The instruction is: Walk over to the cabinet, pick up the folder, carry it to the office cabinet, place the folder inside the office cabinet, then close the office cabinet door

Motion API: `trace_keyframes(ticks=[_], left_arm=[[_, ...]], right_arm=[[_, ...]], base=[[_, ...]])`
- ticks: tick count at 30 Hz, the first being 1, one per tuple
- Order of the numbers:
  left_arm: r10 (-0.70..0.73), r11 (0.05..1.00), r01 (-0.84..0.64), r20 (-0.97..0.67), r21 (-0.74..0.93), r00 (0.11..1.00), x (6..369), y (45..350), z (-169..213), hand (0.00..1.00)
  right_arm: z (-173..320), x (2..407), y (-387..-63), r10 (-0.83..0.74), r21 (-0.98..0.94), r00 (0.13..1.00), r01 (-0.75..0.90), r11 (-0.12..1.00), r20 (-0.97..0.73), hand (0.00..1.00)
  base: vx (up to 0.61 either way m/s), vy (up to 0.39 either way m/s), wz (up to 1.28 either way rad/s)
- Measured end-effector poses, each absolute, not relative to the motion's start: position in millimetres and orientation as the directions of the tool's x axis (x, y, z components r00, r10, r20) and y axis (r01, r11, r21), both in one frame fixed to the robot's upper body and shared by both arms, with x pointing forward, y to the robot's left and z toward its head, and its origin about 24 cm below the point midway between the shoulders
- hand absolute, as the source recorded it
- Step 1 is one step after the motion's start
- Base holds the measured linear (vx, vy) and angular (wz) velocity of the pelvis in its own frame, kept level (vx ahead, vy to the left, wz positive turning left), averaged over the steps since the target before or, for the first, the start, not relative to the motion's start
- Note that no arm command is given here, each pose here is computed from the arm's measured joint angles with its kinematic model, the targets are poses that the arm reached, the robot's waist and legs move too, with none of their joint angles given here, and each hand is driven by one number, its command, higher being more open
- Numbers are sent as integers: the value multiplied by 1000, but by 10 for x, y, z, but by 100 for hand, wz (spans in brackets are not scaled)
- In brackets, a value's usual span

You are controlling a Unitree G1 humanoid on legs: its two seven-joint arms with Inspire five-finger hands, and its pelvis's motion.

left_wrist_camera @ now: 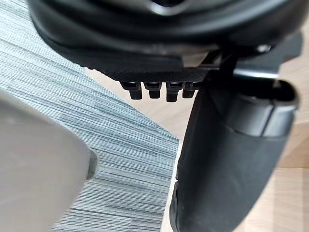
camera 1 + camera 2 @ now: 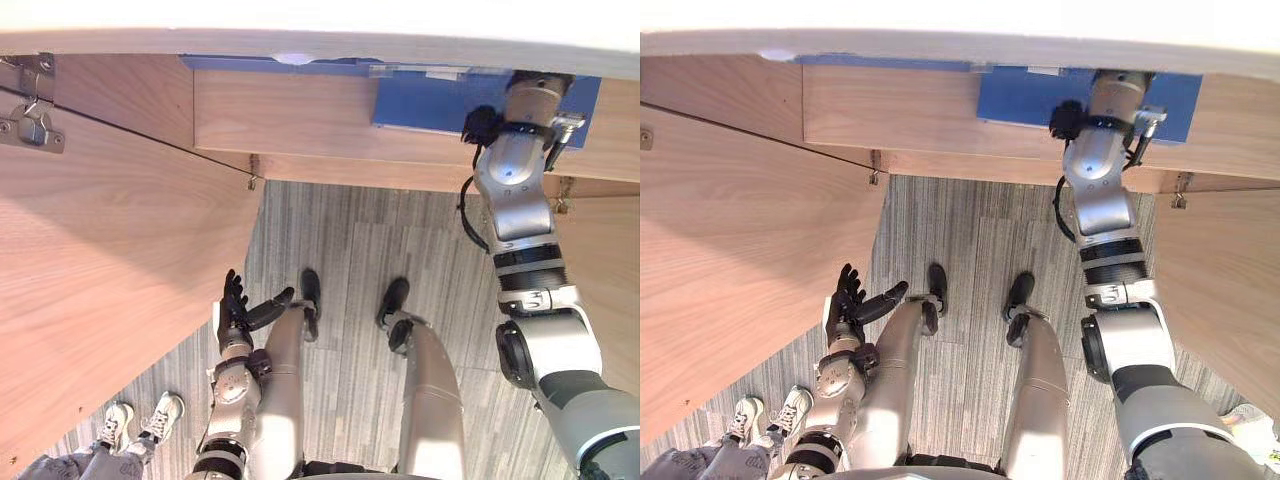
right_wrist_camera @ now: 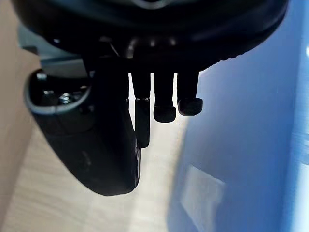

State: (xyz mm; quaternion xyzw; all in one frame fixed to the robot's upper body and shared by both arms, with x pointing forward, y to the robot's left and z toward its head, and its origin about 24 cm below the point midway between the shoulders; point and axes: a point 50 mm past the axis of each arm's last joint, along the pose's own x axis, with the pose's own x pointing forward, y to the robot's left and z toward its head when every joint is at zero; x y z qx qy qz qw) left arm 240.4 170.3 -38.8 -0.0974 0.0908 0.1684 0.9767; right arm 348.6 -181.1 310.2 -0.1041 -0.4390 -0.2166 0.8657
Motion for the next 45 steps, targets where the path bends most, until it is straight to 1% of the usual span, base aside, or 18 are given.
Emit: trace_keyframes(ticks=[3,5,9,12,13,15,17,21,23,28,38,41,45], left_arm=[[313,920,-347,-191,-181,930,2424,1676,-339,100],[313,920,-345,-184,-185,932,2431,1672,-323,100],[314,919,-347,-186,-185,931,2430,1675,-325,100],[325,917,-358,-190,-176,926,2421,1720,-335,100],[328,917,-361,-198,-168,924,2412,1737,-355,100],[327,917,-363,-208,-164,922,2403,1739,-376,100],[326,918,-367,-236,-154,915,2375,1738,-436,100],[324,918,-370,-267,-143,907,2341,1737,-507,100],[325,918,-372,-276,-138,904,2330,1741,-527,100],[327,918,-373,-274,-136,905,2329,1752,-526,100],[343,902,-395,-267,-173,901,2335,1762,-505,100],[351,899,-401,-259,-176,900,2340,1764,-492,100],[356,889,-410,-256,-202,899,2350,1744,-473,100]], right_arm=[[3189,3382,-1763,-265,30,477,444,895,838,0],[3162,3341,-1752,-253,26,473,435,900,844,0],[2866,3281,-1765,-223,-19,523,417,909,822,0],[2507,3261,-1675,-147,-104,614,355,929,776,0],[2228,3262,-1613,-102,-161,692,304,939,714,0],[2030,3255,-1583,-82,-188,743,272,944,665,0],[1716,3286,-1548,-54,-235,822,224,946,567,0],[1423,3351,-1581,-61,-274,887,207,939,458,0],[1372,3365,-1592,-61,-303,895,213,929,442,0],[1432,3511,-1590,-76,-324,899,233,917,430,0],[2040,3833,-1659,-148,-321,843,351,879,516,0],[2170,3890,-1707,-174,-325,831,387,863,528,0],[2195,3912,-1713,-179,-328,834,389,861,521,0]], base=[[0,0,0],[-26,-29,4],[-41,-22,3],[-96,-30,-1],[-89,-34,-1],[-63,-31,-1],[-53,-47,-2],[-31,-45,-2],[2,-29,-5],[2,-5,-1],[-8,-13,3],[-24,-31,7],[-18,-33,1]])
